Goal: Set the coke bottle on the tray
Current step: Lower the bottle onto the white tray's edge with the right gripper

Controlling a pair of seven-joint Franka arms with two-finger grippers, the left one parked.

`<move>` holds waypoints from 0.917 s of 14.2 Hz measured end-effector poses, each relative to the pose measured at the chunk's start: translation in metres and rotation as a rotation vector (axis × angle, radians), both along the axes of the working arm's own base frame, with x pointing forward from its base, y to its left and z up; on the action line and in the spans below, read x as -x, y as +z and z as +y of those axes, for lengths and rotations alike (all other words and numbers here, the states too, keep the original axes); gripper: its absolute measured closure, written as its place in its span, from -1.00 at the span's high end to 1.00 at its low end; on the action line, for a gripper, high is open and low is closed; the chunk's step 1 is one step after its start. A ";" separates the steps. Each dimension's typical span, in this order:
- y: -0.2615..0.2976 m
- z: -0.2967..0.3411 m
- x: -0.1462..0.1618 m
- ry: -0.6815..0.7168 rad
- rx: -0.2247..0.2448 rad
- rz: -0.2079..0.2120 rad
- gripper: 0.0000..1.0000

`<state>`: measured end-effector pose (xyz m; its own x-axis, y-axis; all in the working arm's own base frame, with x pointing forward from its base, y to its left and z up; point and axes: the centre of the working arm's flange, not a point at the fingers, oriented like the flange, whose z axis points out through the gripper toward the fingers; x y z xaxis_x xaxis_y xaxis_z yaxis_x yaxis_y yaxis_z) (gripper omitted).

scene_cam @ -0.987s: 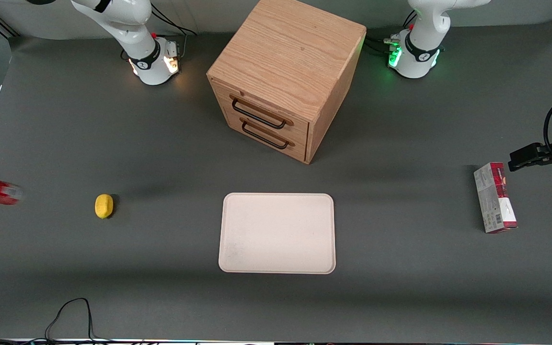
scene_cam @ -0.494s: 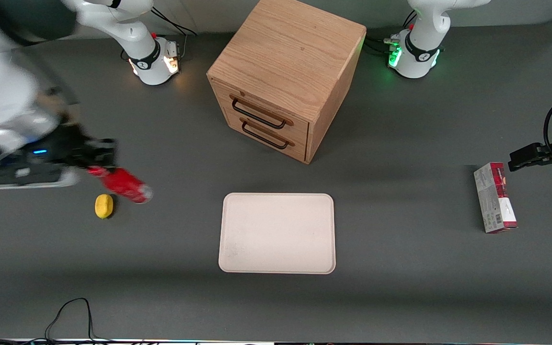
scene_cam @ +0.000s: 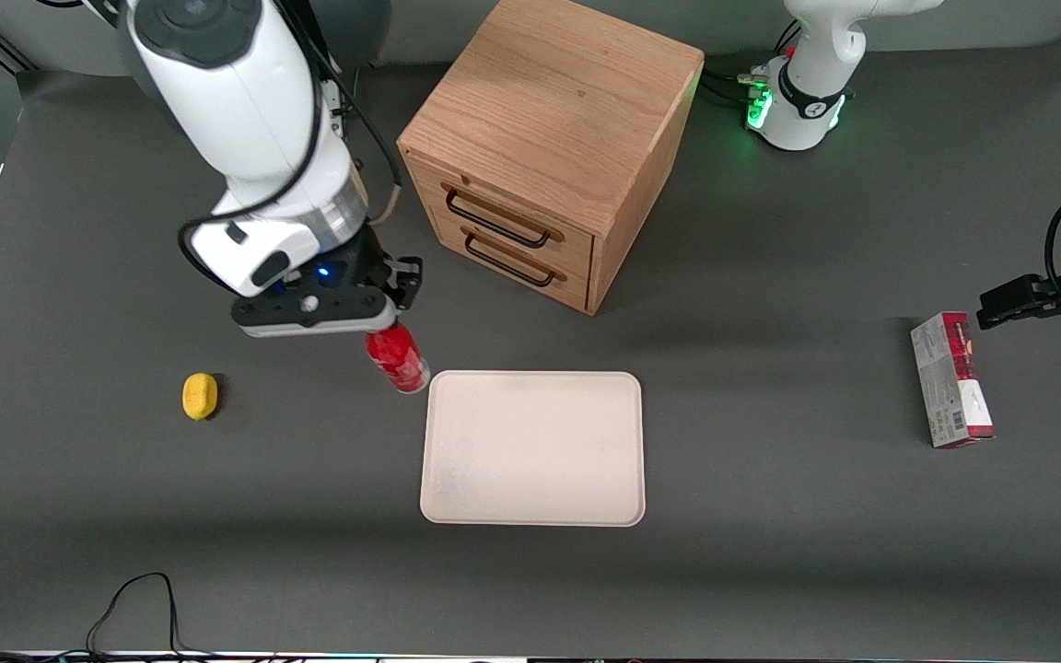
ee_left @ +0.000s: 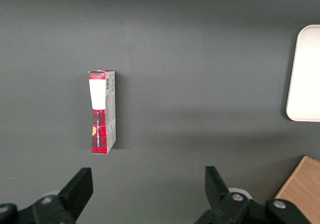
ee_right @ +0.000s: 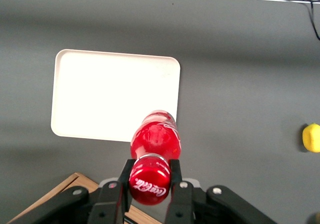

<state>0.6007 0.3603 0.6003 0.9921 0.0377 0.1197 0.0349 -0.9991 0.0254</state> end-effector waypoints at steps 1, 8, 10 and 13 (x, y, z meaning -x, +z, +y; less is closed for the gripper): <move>-0.015 0.001 -0.008 -0.004 0.007 0.011 -0.37; -0.176 0.022 -0.064 -0.005 0.022 0.063 -0.37; -0.210 0.024 -0.073 -0.003 0.010 0.052 -0.37; -0.250 0.023 -0.079 0.000 -0.014 0.024 -0.37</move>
<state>0.6797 0.3833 0.3501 0.9947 0.0360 0.0967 0.0351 -0.9993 0.0106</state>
